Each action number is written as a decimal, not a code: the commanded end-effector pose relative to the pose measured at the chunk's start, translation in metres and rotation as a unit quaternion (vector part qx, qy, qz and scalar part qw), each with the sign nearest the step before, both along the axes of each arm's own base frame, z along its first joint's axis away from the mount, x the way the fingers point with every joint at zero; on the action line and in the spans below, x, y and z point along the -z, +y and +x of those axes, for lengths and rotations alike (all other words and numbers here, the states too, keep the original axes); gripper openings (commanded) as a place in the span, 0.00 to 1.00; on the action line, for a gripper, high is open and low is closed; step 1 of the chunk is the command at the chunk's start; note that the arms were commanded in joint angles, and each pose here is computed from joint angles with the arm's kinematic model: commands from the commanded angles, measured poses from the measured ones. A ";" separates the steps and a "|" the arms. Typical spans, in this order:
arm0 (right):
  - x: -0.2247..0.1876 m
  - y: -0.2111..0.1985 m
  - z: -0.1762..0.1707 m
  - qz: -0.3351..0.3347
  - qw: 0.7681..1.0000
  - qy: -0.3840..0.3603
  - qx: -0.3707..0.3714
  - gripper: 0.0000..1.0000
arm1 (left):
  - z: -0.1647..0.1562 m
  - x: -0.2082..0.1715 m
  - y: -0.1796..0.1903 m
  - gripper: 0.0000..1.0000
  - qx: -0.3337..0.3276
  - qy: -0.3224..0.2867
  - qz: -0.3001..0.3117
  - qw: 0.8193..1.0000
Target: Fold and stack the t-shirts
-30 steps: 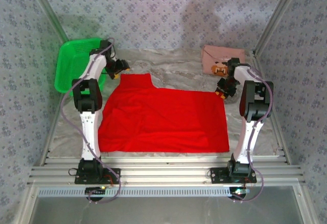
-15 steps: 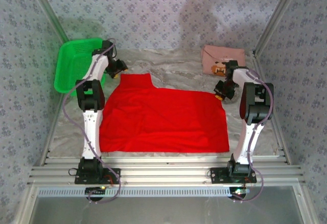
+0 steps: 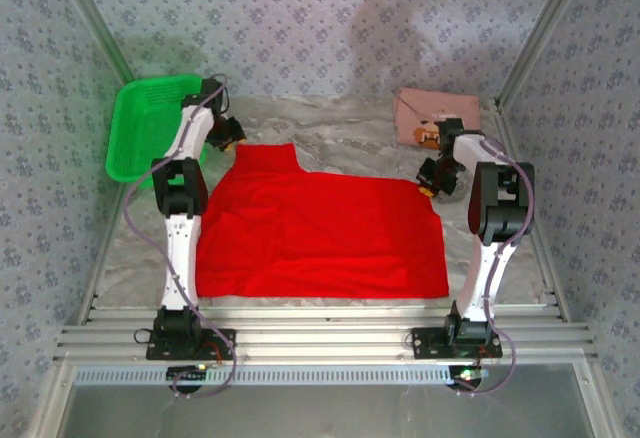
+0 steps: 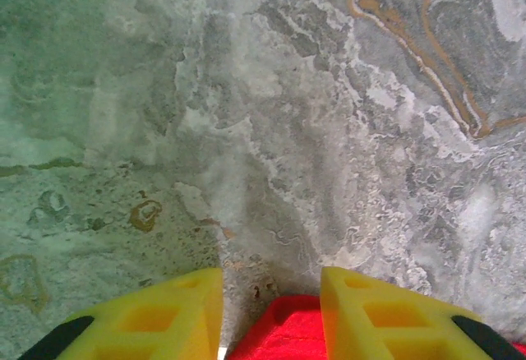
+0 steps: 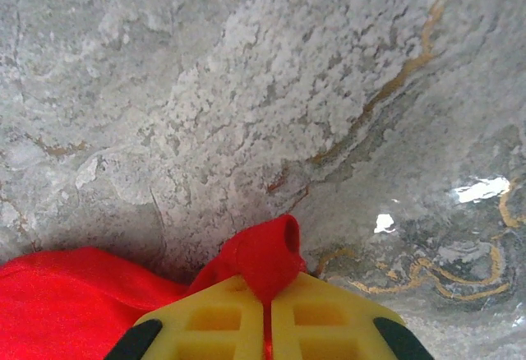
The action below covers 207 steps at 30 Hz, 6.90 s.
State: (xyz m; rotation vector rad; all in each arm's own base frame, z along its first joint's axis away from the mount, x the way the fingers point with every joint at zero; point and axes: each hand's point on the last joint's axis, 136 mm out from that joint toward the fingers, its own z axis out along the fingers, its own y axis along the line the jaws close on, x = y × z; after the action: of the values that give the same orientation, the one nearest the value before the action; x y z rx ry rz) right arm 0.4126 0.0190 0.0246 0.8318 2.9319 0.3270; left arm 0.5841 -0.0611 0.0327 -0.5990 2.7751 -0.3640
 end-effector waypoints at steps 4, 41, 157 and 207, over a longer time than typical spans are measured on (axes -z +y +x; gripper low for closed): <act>-0.016 0.005 -0.006 0.010 1.000 -0.005 -0.011 0.10 | -0.014 0.024 -0.050 0.27 0.064 0.029 -0.032 0.997; -0.054 0.003 0.022 0.065 0.992 -0.108 0.018 0.00 | -0.014 -0.101 -0.005 0.28 0.057 -0.074 -0.002 0.996; -0.038 0.010 -0.137 0.041 0.996 -0.075 -0.020 0.00 | -0.340 -0.120 0.023 0.00 0.012 -0.121 0.036 0.992; -0.020 -0.005 -0.120 0.050 0.997 -0.062 -0.015 0.00 | -0.400 -0.113 0.023 0.00 -0.150 -0.136 -0.055 0.978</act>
State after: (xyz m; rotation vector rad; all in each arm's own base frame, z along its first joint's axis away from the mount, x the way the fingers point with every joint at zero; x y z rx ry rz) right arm 0.2863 0.0165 0.0424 0.7677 2.8396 0.5051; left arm 0.1973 -0.0338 0.1584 -0.8547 2.3388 -0.4662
